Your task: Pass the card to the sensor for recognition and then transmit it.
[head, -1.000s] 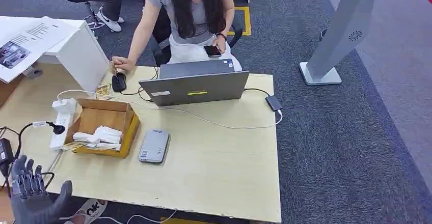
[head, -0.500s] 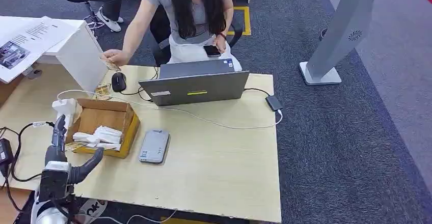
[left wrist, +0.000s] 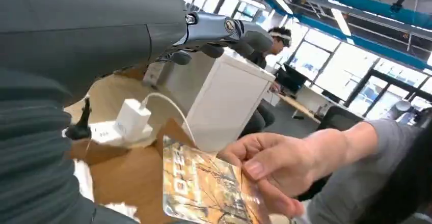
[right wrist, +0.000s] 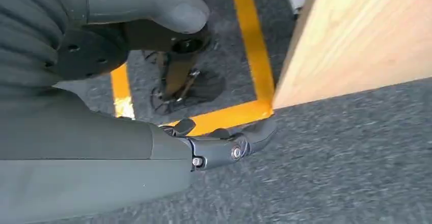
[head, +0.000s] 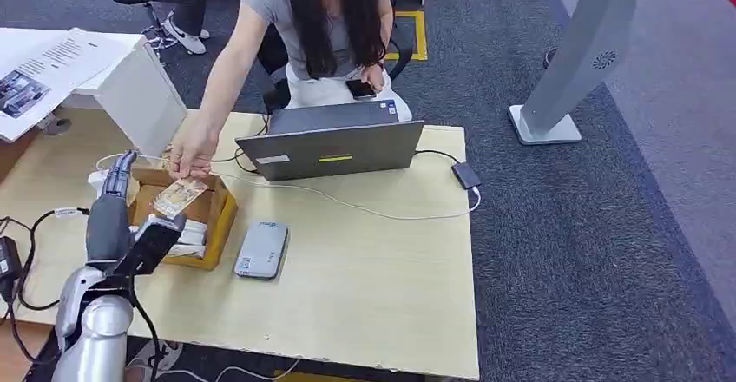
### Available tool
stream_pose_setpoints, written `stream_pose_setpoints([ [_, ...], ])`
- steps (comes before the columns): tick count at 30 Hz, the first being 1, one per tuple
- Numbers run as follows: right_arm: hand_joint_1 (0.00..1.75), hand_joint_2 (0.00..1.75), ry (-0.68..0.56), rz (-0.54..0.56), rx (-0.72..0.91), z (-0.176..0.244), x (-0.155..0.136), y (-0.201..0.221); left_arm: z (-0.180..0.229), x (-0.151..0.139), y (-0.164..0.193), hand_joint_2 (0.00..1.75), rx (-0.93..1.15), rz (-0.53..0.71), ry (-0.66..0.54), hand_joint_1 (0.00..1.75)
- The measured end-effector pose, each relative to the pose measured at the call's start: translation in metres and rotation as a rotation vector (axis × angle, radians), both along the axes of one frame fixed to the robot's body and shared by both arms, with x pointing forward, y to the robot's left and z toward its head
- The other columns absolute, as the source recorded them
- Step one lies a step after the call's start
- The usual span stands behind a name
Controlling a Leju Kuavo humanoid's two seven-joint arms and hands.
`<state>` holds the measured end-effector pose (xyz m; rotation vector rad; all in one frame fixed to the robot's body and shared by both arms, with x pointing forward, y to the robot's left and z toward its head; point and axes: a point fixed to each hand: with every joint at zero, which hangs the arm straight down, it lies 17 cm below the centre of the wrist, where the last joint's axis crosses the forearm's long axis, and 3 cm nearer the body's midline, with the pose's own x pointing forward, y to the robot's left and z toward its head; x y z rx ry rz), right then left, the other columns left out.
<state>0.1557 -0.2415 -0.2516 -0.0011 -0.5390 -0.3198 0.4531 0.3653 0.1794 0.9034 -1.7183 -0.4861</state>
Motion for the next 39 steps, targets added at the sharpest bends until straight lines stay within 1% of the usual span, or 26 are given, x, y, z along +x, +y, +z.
stream_pose_setpoints([
  [6,0.0,1.75,0.121,0.06,-0.04,-0.011,-0.022,-0.001,0.012,0.019,0.014,1.75,0.171,0.062,0.006,0.0],
  [13,0.0,1.75,0.272,0.166,-0.089,-0.022,-0.05,0.0,0.023,0.038,0.036,1.75,0.352,0.154,0.009,0.0],
  [19,0.0,1.75,0.36,0.264,-0.134,-0.026,-0.068,0.002,0.035,0.05,0.044,1.75,0.474,0.223,-0.01,0.0],
  [24,0.0,1.75,0.387,0.316,-0.159,-0.026,-0.073,0.004,0.037,0.057,0.045,1.75,0.528,0.255,-0.018,0.0],
  [33,0.0,1.75,0.387,0.333,-0.158,-0.026,-0.074,0.008,0.028,0.06,0.046,1.75,0.536,0.25,-0.001,0.0],
  [34,0.0,1.75,0.387,0.333,-0.157,-0.026,-0.074,0.008,0.028,0.06,0.046,1.75,0.536,0.25,0.0,1.75],
  [39,0.0,1.75,0.388,0.326,-0.132,-0.026,-0.075,0.014,0.026,0.061,0.045,1.75,0.534,0.241,0.0,1.75],
])
